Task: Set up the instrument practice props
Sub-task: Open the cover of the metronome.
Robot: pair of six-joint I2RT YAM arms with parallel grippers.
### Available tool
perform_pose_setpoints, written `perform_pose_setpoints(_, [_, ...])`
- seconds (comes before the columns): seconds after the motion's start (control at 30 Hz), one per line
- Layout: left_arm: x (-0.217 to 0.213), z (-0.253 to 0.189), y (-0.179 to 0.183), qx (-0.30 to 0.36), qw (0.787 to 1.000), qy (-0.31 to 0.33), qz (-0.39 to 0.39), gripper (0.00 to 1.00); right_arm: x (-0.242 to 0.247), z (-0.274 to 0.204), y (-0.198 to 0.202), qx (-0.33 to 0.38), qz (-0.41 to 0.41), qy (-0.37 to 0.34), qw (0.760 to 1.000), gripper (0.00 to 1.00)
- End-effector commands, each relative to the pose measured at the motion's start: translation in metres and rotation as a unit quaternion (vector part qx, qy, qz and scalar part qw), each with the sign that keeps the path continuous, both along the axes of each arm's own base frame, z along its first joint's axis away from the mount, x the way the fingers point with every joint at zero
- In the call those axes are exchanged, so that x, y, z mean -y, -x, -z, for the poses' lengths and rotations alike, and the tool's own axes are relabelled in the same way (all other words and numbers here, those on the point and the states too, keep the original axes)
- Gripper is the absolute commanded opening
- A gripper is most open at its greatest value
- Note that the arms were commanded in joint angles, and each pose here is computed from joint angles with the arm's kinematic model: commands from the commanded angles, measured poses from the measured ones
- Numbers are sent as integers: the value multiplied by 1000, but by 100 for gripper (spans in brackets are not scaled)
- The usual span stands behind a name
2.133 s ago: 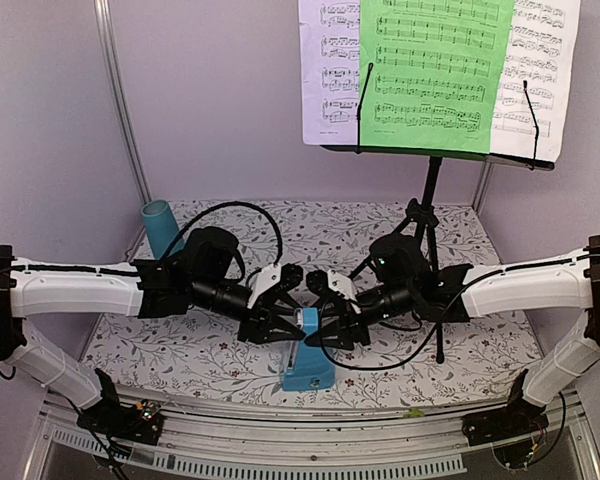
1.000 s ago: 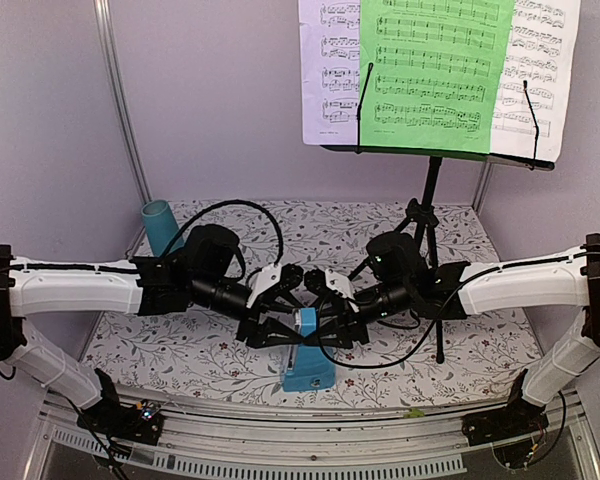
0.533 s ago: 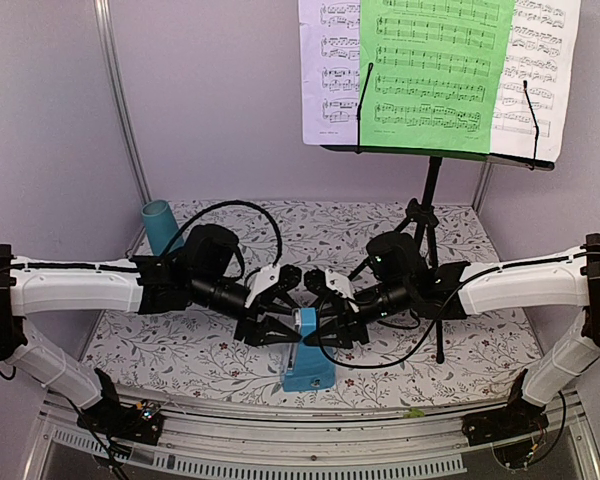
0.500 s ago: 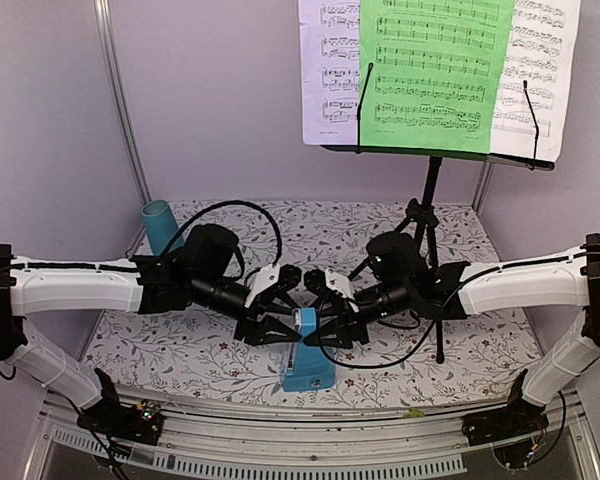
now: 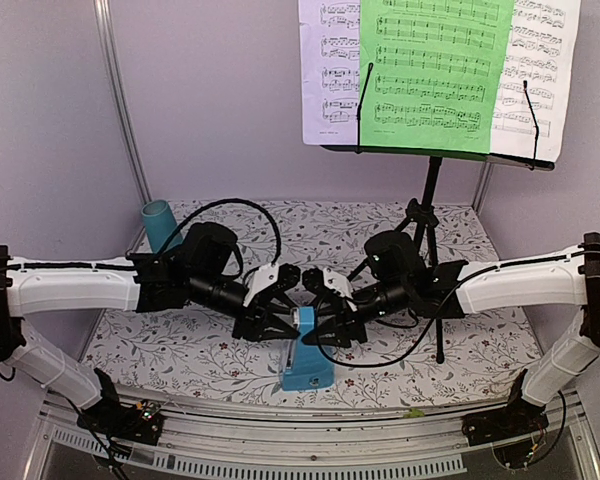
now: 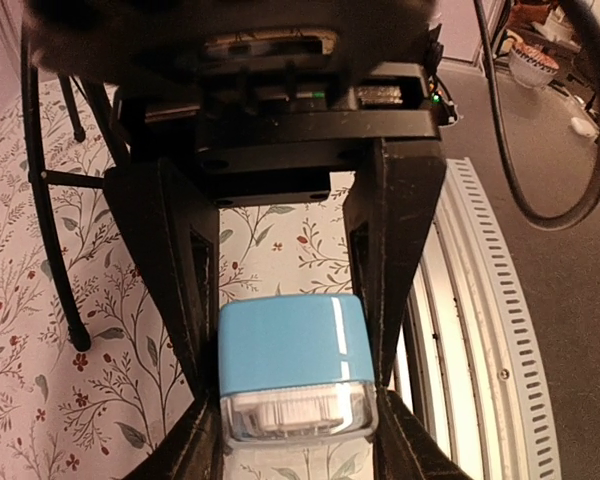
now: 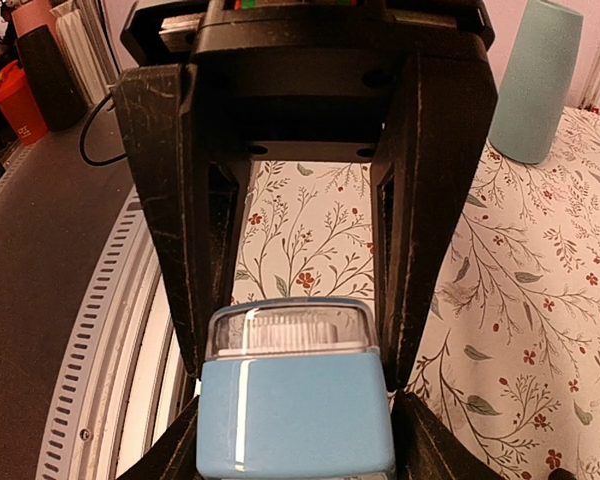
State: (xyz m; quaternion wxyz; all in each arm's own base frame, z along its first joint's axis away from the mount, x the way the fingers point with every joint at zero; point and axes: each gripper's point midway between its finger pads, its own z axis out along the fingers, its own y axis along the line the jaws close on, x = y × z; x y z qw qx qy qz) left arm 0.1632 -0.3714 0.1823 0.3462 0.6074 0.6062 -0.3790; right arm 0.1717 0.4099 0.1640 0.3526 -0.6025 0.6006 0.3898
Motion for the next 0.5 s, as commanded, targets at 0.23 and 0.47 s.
perform_pose_setpoints(0.23, [-6, -61, 8, -17, 994, 101, 23, 17, 31, 77, -13, -24, 59, 136, 989, 0])
perform_pose_setpoints(0.47, [-9, -64, 5, -35, 991, 123, 23, 11, 33, 76, -14, -19, 63, 138, 988, 0])
